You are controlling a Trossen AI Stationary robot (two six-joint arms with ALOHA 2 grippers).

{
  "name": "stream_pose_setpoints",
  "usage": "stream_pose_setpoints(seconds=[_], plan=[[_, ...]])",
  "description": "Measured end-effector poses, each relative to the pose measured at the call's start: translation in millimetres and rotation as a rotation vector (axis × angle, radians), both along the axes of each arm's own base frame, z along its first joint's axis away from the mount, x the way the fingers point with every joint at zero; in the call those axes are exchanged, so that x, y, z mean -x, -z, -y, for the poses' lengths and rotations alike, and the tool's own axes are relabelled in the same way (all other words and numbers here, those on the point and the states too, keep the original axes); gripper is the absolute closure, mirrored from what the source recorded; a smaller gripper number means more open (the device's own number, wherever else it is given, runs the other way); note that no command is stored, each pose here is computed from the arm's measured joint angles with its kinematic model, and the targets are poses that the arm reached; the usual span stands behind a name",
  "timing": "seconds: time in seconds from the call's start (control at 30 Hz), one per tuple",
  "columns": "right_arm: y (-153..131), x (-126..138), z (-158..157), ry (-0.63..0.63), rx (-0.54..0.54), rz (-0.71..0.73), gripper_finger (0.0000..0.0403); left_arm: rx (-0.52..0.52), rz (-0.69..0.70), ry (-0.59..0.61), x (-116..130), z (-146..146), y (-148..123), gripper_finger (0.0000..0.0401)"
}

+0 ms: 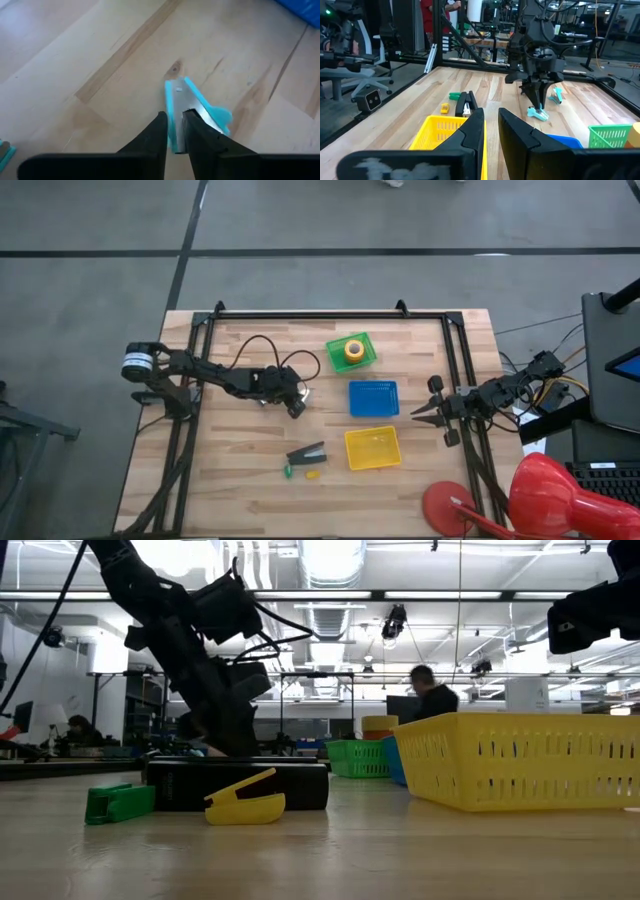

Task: Pick and place Stapler, Stapler remover, tape
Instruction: Put the bottom light blue staple remover into the blue bin

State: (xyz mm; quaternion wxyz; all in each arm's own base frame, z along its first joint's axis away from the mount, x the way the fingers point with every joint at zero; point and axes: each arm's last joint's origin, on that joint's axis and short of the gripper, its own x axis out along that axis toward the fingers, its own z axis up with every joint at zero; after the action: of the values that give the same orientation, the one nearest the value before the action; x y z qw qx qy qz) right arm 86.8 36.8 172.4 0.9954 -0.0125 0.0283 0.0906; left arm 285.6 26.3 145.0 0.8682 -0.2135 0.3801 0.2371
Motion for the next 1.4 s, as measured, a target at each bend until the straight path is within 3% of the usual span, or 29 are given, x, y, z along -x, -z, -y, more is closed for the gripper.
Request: stream_pose_setpoints(seconds=[0.23, 0.57, 0.93, 1.07, 1.4], plan=[[0, 0, 0, 0.000, 0.002, 0.000, 0.0351, -0.018, 0.014, 0.013, -1, 0, -2, 0.0393], [0, 0, 0, 0.000, 0.002, 0.000, 0.0351, -0.053, 0.088, 0.061, -8, 3, -7, 0.0396], [0, 0, 0, 0.000, 0.002, 0.000, 0.0351, -0.090, 0.361, 0.094, -25, 5, -28, 0.0397], [0, 0, 0, 0.000, 0.002, 0.000, 0.0351, -0.099, 0.403, 0.100, -28, 5, -33, 0.0398], [0, 0, 0, 0.000, 0.002, -0.001, 0.0351, -0.089, 0.499, 0.189, -70, 9, -35, 0.0398]])
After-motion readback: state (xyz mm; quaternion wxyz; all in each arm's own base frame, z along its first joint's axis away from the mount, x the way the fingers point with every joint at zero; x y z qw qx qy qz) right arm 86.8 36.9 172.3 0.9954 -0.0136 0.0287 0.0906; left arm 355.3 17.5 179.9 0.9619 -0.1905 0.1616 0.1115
